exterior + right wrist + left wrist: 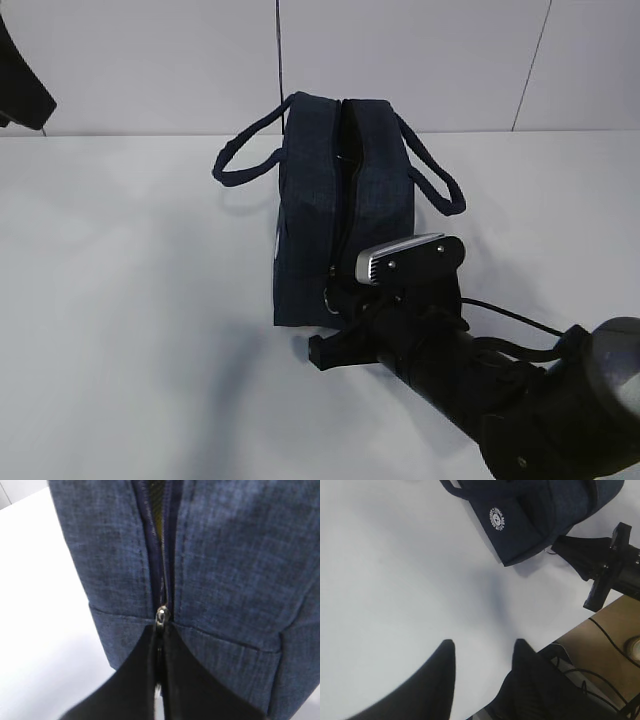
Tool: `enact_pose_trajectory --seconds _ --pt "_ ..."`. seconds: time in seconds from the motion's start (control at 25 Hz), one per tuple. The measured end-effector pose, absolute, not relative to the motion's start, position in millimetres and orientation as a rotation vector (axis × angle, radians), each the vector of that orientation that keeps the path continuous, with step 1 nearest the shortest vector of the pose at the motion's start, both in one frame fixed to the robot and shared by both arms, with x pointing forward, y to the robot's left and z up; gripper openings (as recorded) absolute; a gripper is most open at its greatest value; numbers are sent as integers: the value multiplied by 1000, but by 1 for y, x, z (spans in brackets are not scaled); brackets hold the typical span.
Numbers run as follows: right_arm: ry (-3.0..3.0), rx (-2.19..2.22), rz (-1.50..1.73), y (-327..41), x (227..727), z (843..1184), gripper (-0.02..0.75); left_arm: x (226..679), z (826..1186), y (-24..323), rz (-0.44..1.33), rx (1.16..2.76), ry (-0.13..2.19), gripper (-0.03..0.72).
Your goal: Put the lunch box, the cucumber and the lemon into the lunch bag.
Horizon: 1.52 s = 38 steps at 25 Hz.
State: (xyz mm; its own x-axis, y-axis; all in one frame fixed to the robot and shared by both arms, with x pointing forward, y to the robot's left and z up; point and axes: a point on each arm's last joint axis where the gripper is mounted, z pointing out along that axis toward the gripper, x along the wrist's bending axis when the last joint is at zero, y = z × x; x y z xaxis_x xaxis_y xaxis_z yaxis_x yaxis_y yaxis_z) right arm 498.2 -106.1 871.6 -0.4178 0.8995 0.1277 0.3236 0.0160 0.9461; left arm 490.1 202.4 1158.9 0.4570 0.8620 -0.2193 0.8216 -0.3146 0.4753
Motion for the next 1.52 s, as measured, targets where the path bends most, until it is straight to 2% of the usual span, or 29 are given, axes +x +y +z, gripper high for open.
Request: enact_pose_trajectory --seconds 0.92,1.04,1.28,1.52 --pt "1878 1315 1317 -107 494 864 2 490 1159 202 101 2183 1401 239" --pt "1895 1323 1303 -107 494 863 27 490 1159 202 101 2183 1401 239" --pt "1907 1331 1290 -107 493 861 140 490 1159 202 101 2183 1401 239" --pt "1923 1310 1301 -104 494 863 163 490 1159 202 101 2183 1401 239"
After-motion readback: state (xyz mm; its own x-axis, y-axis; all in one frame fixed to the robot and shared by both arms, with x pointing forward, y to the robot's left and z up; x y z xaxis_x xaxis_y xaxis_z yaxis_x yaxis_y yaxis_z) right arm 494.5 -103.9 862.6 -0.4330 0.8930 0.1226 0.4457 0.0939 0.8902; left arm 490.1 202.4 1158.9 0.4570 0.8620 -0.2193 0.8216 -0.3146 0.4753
